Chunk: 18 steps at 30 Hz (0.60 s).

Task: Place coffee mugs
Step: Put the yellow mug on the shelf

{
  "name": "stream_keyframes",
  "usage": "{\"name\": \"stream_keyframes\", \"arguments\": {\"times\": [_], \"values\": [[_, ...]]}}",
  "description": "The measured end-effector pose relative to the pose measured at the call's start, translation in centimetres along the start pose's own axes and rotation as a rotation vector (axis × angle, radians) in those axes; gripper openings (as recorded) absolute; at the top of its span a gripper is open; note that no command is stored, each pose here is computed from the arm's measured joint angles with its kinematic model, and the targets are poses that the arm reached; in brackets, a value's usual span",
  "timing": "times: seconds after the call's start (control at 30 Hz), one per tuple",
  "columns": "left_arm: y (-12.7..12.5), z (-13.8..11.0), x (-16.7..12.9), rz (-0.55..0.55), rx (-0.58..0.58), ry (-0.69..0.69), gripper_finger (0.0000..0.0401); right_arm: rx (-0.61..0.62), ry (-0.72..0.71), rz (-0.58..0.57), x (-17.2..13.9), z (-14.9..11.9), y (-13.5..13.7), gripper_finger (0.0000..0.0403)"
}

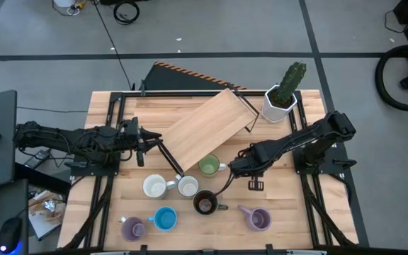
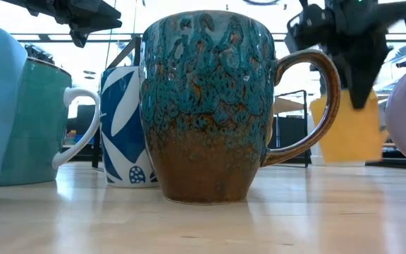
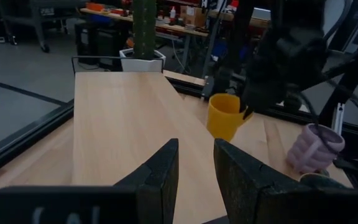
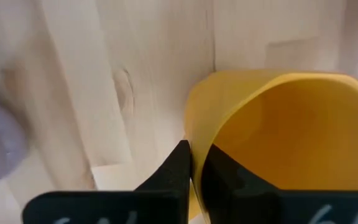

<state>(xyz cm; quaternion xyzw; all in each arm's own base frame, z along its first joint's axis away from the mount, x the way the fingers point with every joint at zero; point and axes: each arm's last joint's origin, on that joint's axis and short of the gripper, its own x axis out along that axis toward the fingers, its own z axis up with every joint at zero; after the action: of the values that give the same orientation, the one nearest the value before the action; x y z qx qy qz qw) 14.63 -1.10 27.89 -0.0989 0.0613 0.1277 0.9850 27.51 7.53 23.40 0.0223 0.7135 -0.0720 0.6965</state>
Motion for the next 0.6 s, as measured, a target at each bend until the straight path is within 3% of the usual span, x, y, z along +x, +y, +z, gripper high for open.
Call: {"name": "stream_keyframes", "arguments": {"times": [0.33,0.6], "values": [[0.0,-0.2,0.0,0.0,0.006,0.016,0.0107,0.024,0.014,-0.128,-6.9,-0.2,-1.8,0.0033],[0.0,-0.3,0.2,0.004,0.039,0.03,0.0107,0.002,-0.154,-0.139,-11.4,1.1,-5.0,0.0033]]}}
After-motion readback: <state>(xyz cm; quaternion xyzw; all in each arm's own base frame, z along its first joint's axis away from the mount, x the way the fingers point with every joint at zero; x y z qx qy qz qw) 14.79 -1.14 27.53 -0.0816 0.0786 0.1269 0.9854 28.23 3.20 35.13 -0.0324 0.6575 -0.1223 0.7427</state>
